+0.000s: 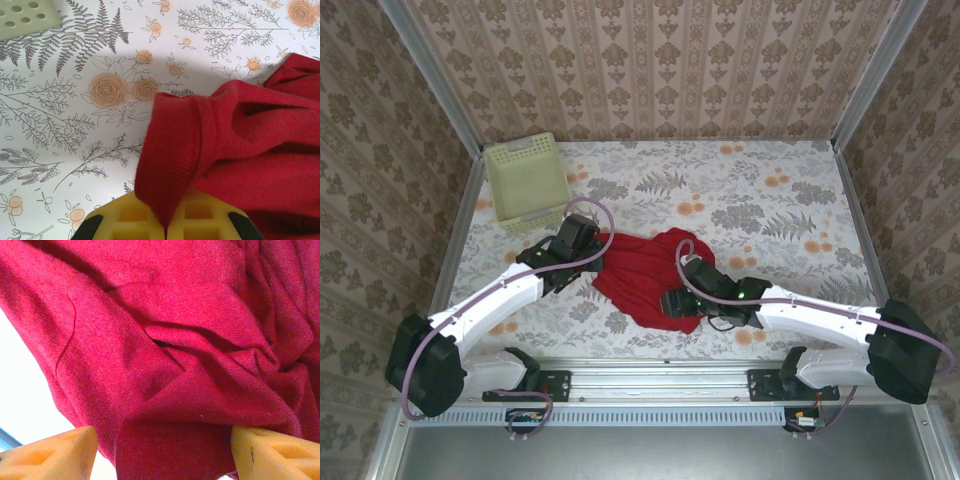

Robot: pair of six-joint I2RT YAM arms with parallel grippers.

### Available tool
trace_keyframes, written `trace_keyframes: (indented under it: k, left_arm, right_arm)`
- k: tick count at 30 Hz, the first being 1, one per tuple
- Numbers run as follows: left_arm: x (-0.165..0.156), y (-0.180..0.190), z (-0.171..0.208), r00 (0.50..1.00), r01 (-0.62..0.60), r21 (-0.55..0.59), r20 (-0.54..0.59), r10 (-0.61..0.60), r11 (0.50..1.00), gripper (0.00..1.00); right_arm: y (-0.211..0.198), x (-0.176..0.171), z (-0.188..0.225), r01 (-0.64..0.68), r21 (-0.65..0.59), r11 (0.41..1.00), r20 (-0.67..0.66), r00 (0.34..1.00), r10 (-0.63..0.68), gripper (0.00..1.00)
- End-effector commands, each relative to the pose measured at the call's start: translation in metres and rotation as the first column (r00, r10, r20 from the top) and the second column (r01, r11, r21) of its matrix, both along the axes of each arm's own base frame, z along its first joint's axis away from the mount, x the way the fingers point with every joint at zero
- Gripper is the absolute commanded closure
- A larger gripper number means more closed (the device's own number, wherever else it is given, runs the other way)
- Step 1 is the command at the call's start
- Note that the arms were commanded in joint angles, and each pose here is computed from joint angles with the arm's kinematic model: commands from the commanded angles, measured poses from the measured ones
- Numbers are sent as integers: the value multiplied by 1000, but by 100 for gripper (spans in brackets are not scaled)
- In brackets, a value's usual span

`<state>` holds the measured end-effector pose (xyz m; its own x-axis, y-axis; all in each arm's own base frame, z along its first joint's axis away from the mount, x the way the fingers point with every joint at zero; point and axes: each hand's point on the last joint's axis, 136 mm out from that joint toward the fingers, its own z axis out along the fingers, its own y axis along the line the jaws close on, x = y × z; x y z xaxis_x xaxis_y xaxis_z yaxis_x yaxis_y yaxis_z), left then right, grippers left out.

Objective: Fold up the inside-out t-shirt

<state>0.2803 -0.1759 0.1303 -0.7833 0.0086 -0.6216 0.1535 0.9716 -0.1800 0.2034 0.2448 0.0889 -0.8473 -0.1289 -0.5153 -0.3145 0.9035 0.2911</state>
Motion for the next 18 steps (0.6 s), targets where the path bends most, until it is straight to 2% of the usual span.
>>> trace_keyframes:
  k: [1, 3, 7, 9, 12, 14, 18]
  left_arm:
    - [0, -1, 4, 1000, 8, -3, 5, -8, 1000, 100]
    - [0, -1, 4, 1000, 7, -2, 6, -7, 1000, 100]
    - [1, 0, 7, 1000, 7, 5, 7, -7, 1000, 100]
    - [2, 0, 11, 1000, 7, 10, 10, -7, 1000, 100]
    - [9, 2, 28, 999, 5, 22, 31, -5, 1000, 100]
    - [17, 3, 50, 998, 3, 28, 60, -5, 1000, 100]
    - [33, -1, 133, 980, 15, 0, 200, -15, 1000, 100]
  right_arm:
    - [-5, 9, 3, 36, -79, 996, 39, 999, -33, 35]
    - [-8, 11, 2, 47, -98, 994, 44, 998, -42, 49]
    - [-18, 11, 17, 58, -120, 991, 78, 996, -48, 87]
    - [-27, 11, 32, 72, -131, 989, 107, 993, -58, 97]
    - [-44, 8, 72, 75, -131, 988, 174, 983, -52, 100]
    - [-54, 7, 118, 71, -102, 992, 248, 968, -44, 100]
    - [-93, 0, 241, 94, -41, 995, 444, 894, -66, 100]
